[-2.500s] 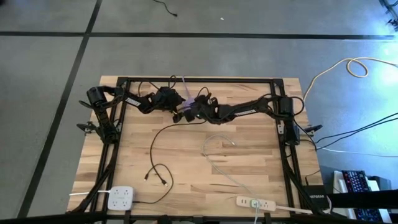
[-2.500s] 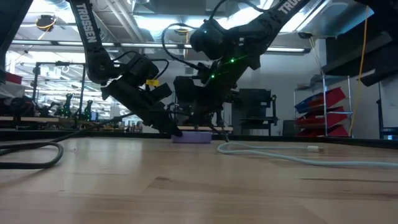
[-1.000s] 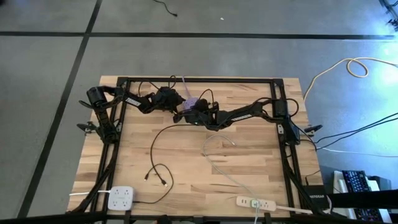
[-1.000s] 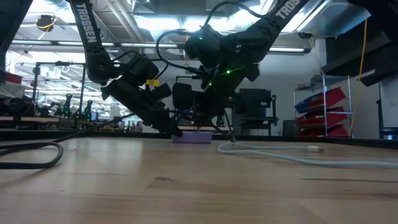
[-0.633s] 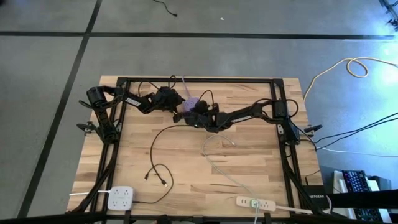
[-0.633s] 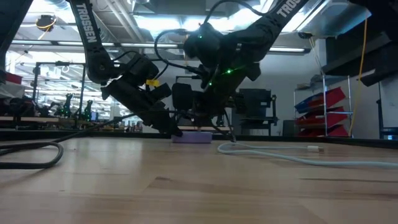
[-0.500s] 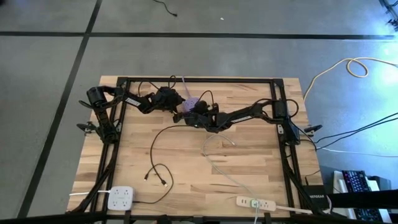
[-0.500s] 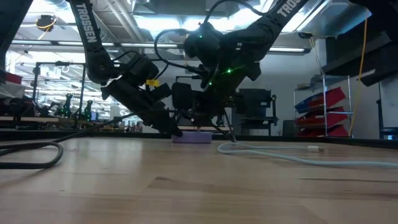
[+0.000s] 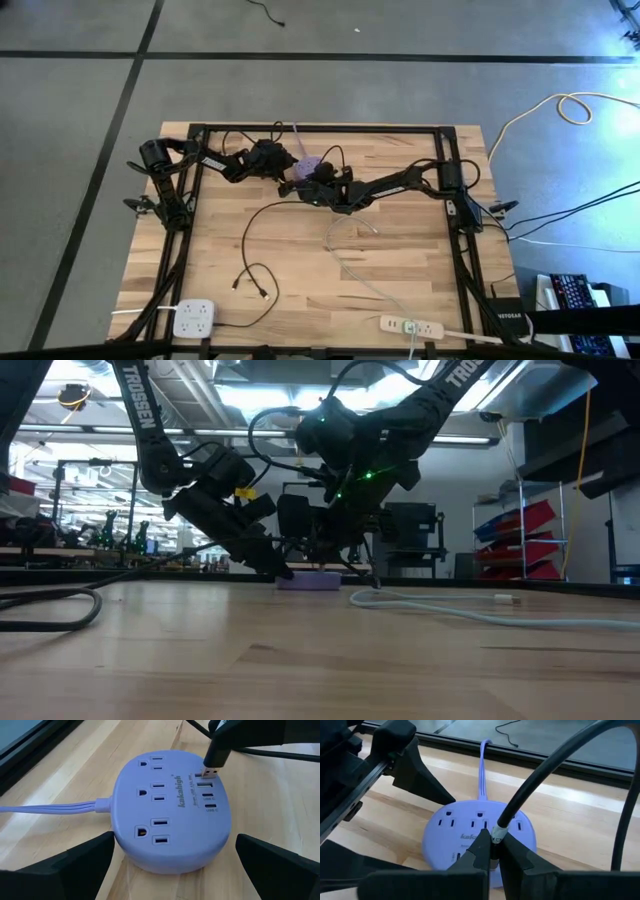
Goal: Insert USB
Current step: Insert the black usb cable into the purple outlet extension
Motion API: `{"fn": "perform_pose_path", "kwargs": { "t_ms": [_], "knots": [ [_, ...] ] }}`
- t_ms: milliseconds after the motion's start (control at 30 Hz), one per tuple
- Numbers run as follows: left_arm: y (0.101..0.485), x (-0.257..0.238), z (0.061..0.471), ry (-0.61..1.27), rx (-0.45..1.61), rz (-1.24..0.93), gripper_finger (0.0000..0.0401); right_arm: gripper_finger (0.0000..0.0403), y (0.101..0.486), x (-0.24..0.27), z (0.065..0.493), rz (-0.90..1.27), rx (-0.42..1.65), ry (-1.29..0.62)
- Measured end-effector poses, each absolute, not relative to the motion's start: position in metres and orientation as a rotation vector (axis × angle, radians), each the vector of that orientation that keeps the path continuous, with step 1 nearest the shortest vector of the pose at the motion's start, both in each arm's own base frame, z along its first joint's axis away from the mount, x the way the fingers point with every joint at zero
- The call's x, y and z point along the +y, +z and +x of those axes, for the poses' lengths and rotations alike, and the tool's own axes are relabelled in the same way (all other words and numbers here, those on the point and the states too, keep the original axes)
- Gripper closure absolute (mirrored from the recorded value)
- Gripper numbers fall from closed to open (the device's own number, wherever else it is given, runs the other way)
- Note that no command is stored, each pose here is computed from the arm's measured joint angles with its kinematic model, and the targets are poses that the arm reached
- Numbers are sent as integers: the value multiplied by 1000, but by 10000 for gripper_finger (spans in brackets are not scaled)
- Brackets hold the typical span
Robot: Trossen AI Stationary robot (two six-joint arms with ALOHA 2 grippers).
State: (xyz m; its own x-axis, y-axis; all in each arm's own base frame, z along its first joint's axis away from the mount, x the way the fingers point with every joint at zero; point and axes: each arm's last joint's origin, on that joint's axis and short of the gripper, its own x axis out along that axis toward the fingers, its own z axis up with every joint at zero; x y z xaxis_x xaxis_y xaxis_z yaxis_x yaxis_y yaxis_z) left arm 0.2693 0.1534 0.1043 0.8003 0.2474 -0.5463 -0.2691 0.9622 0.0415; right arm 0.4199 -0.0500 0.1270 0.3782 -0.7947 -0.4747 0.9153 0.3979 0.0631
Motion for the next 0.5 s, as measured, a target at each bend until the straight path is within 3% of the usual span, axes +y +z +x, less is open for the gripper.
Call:
{"fn": "perform_pose_path", "kwargs": {
  "t_ms": [500],
  "knots": [
    [104,153,269,278,579,-42,1,402,128,-53,420,380,377,-1126]
  ]
}}
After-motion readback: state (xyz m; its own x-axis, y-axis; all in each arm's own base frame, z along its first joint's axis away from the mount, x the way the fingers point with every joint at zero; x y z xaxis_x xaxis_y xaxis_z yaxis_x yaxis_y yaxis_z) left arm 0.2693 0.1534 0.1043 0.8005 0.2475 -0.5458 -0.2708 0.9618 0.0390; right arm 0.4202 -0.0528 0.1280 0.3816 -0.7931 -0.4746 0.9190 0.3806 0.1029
